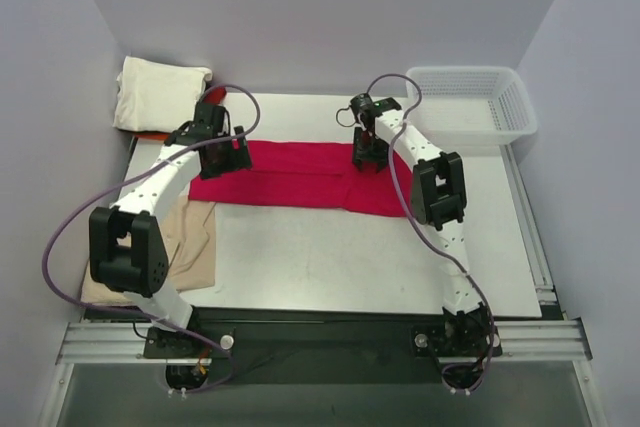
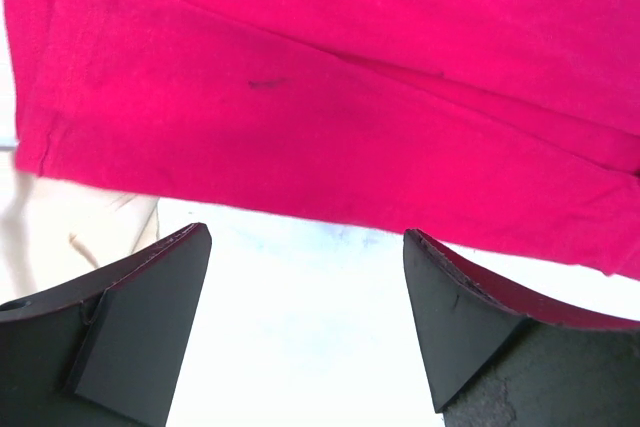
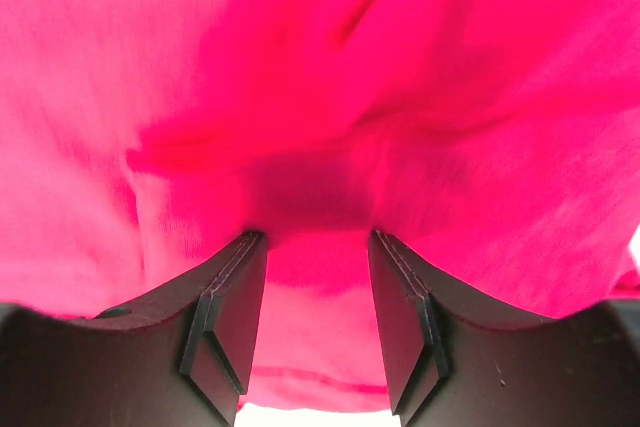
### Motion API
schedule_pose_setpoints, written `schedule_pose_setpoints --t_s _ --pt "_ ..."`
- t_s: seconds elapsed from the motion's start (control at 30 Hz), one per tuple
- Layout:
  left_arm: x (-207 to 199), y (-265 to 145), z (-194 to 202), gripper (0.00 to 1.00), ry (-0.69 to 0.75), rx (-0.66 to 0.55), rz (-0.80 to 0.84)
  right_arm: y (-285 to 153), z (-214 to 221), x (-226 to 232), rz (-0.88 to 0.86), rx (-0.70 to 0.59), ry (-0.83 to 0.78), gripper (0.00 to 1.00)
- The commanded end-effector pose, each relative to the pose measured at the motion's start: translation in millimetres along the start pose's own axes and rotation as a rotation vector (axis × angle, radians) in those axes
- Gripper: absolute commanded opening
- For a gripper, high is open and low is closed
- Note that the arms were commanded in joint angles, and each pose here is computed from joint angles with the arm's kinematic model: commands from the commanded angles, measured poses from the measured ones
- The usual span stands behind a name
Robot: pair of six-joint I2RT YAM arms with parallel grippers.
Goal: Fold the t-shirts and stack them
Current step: Fold the other side of the tshirt into a rectangle
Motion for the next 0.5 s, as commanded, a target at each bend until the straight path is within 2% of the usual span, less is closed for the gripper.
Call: schedule_pose_setpoints --t_s 0.0,0.13,0.27,0.37,0.47 --pt "7 -25 0 0.89 0.013 -0.044 0.0 -8 -23 -11 0.056 -0.06 -0.017 0.46" --pt "12 -34 4 0.89 0.015 -0.054 -0.016 -26 -39 -2 0.027 -0.16 -0.089 0.46" --pt "18 -41 5 0.9 -0.004 -0.074 -0.043 -71 -27 36 -0.078 -0.268 -0.257 0.5" --pt "26 -44 4 0.9 -0.053 -0.094 -0.061 -101 7 76 -0.16 -0.32 -0.376 0.54" --pt "39 -44 5 0.9 -0.123 -0.091 -0.105 -110 49 111 -0.238 -0.301 -0.462 0.55"
Point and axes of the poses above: each gripper's point midway between its finger pads, its own y axis out along the fingers, its own x axis along the line the jaws close on, z = x × y, the point moved 7 cm from there along -y, back along the fingers, and after that the axes turned 14 degrees about y, right-handed, at the moved point
